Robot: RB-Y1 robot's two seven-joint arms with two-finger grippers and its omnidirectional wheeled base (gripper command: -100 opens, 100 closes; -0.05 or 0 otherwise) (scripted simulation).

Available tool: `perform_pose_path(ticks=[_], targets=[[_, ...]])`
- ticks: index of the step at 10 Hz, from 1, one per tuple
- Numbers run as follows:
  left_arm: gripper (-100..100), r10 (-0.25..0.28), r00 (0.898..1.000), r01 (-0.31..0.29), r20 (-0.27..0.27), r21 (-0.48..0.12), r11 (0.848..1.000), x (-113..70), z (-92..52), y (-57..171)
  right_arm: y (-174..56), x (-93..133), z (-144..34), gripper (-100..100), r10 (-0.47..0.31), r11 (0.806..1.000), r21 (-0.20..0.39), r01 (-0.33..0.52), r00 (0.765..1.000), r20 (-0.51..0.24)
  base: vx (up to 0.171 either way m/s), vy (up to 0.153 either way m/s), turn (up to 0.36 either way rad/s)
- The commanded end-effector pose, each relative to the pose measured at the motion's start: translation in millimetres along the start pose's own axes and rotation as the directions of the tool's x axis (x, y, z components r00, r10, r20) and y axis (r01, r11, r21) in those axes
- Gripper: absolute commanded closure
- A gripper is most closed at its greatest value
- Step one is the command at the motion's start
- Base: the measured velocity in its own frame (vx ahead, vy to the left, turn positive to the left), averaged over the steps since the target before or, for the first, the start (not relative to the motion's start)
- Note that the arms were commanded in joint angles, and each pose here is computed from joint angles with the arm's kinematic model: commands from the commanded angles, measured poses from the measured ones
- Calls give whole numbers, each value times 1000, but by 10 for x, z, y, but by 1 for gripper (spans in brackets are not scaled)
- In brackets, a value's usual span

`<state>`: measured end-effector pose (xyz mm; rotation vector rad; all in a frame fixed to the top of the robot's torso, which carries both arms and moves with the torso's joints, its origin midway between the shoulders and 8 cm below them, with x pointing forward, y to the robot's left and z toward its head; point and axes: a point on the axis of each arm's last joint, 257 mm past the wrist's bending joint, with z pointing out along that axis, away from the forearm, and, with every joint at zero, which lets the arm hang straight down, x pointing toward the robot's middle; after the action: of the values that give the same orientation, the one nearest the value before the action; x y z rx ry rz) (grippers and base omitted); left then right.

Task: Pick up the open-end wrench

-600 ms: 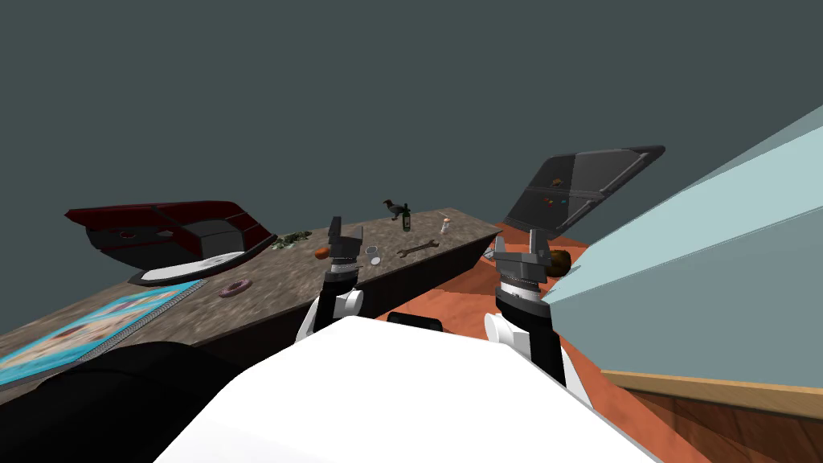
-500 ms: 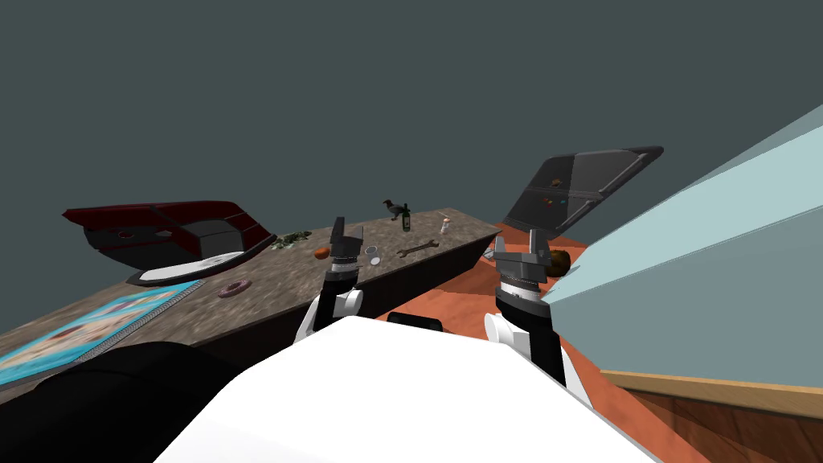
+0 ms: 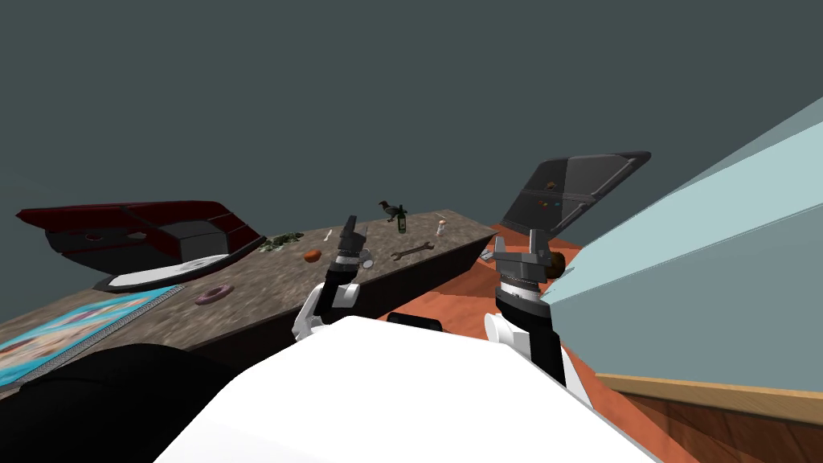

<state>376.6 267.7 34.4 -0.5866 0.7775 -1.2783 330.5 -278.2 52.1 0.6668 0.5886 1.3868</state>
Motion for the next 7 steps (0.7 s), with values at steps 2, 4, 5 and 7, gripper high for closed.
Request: perform_pose_path(ticks=[2,4,5,7], targets=[[-100,59,998,-61,-25,-72,995,-71,123,333,0,0,0,0,0,1000,0,0,1000,0,107,-147,-23],[-100,78,997,-81,-25,-115,990,-123,209,498,0,0,0,0,0,1000,0,0,1000,0,62,-99,-13],[-100,79,997,-81,-24,-126,989,-129,206,525,0,0,0,0,0,1000,0,0,1000,0,53,-65,-7],[-100,97,995,-99,-21,-167,981,-192,282,689,0,0,0,0,0,1000,0,0,1000,0,52,-72,-13]])
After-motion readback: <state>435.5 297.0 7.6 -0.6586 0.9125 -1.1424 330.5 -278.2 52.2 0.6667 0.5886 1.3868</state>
